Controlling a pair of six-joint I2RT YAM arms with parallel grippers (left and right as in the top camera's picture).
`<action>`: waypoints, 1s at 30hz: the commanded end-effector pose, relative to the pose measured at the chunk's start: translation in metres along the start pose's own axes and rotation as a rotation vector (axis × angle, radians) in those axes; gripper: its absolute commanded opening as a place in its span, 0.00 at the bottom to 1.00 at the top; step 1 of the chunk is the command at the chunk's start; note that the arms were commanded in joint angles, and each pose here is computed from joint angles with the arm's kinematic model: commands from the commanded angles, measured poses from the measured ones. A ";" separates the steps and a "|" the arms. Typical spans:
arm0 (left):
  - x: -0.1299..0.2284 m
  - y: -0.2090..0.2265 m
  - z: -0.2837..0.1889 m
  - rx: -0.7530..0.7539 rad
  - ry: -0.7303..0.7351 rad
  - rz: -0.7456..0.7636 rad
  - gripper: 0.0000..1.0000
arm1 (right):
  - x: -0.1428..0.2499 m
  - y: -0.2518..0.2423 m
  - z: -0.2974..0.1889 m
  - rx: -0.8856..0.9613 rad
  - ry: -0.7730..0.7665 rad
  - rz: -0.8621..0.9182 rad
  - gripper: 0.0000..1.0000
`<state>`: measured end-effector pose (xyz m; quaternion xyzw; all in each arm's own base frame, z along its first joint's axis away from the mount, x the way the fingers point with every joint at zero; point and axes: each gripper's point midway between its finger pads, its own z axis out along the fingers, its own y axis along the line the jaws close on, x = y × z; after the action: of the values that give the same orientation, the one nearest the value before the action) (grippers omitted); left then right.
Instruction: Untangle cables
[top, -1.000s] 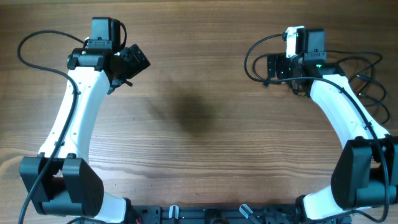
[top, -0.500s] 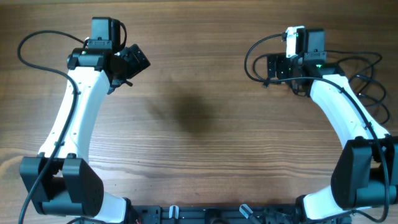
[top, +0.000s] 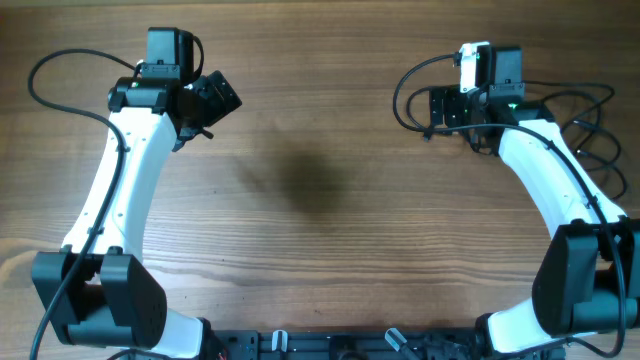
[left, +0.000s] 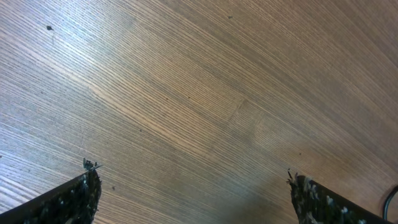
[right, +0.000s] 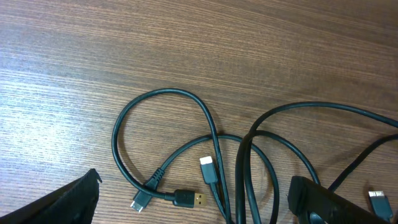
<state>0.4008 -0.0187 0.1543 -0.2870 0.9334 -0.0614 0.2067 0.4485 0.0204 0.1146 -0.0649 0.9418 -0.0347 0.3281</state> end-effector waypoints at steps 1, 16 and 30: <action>0.002 0.002 0.002 -0.010 0.004 -0.002 1.00 | 0.001 0.003 0.003 -0.019 0.001 0.015 1.00; 0.002 0.002 0.002 -0.010 0.004 -0.002 1.00 | 0.001 0.003 0.003 -0.019 0.001 0.016 1.00; 0.002 0.002 0.002 -0.010 0.004 -0.002 1.00 | -0.008 0.001 -0.010 -0.016 -0.034 0.017 1.00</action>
<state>0.4008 -0.0187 0.1543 -0.2870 0.9334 -0.0614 0.2067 0.4485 0.0204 0.1147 -0.0649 0.9417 -0.0347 0.3282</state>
